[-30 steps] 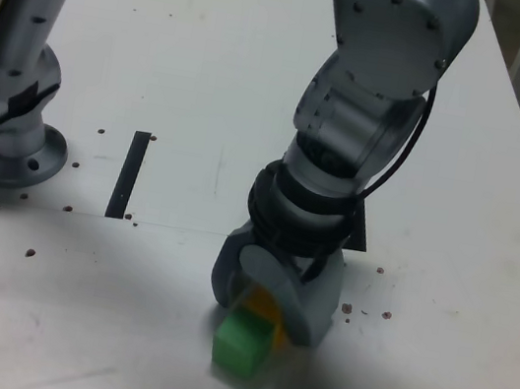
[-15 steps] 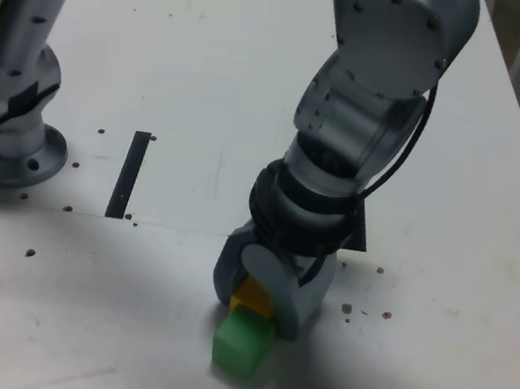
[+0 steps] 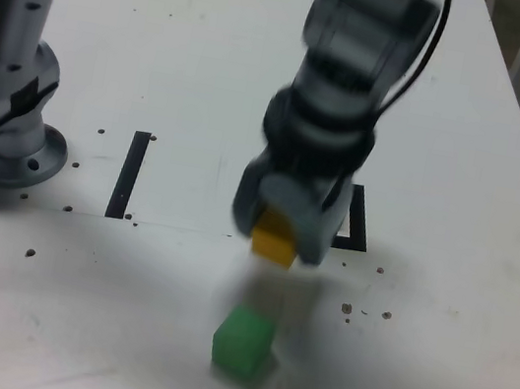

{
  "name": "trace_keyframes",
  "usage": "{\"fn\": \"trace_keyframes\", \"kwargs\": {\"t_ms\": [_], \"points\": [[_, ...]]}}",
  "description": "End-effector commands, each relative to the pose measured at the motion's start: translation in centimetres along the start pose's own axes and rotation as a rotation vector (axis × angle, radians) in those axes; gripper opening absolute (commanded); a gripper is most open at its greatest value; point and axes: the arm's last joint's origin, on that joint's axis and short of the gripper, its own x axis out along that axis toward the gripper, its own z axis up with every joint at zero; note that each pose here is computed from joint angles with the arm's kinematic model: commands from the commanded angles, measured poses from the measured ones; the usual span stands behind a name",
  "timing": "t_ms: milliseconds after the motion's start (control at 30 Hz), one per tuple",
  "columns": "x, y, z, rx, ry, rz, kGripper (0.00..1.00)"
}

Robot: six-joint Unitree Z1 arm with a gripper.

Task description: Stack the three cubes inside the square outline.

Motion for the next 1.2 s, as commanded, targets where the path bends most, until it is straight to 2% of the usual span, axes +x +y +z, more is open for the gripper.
{"fn": "trace_keyframes", "kwargs": {"t_ms": [0, 133, 400, 767, 1167], "points": [[-0.8, 1.2, -0.2, -0.028, -0.017, -0.002, 0.26], [-1.5, 4.5, -0.3, -0.119, -0.026, -0.019, 0.26], [-0.7, 9.6, -1.0, -0.254, -0.005, -0.064, 0.26], [0.7, 11.9, -0.5, -0.277, 0.008, -0.106, 0.26], [1.7, 12.8, 0.2, -0.283, 0.008, -0.111, 0.26]]}}
